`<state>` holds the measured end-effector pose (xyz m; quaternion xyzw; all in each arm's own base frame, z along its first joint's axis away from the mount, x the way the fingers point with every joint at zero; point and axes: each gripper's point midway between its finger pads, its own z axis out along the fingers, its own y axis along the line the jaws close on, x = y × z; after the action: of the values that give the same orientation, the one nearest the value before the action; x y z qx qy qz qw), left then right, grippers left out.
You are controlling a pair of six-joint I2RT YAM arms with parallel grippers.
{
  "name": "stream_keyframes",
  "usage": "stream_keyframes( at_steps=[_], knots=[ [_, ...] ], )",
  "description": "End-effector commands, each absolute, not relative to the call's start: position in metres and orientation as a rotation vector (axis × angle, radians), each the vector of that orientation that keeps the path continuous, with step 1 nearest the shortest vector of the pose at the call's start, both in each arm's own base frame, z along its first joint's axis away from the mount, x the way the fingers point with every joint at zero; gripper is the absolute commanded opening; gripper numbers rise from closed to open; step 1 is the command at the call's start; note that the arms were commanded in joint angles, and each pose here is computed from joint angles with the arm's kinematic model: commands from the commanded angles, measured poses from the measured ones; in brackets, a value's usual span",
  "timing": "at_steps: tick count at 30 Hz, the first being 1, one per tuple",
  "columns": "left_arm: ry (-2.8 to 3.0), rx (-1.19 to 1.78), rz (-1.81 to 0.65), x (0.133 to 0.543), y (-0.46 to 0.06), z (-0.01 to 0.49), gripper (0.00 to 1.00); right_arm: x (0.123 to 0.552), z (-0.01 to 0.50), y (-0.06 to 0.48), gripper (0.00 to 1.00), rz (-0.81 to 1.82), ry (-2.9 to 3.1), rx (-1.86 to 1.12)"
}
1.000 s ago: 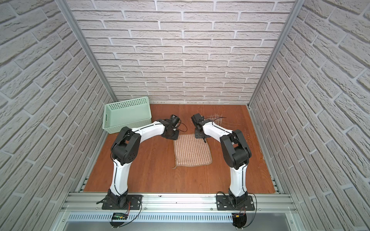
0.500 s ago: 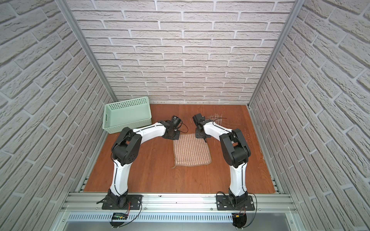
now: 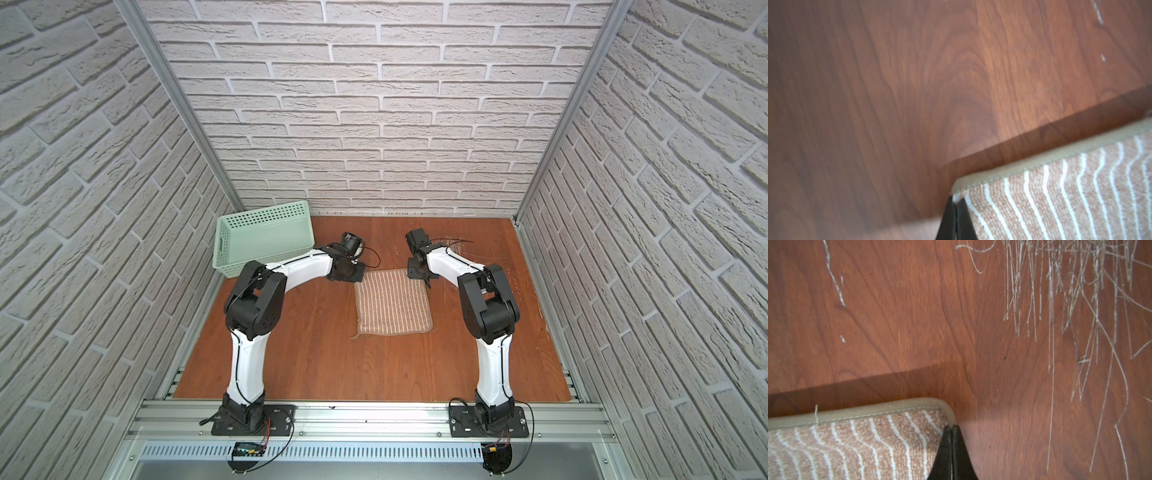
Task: Fold the square dishcloth
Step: Fold the cleaning item at the center of the board.
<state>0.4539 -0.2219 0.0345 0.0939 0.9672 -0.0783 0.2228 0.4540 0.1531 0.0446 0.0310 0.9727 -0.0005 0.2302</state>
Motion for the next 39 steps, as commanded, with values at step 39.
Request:
stream_keyframes(
  at_steps=[39],
  knots=[
    [2.083, 0.502, -0.432, 0.436, -0.240, 0.143, 0.00, 0.445, 0.098, 0.160, 0.03, 0.371, 2.371, 0.061]
  ],
)
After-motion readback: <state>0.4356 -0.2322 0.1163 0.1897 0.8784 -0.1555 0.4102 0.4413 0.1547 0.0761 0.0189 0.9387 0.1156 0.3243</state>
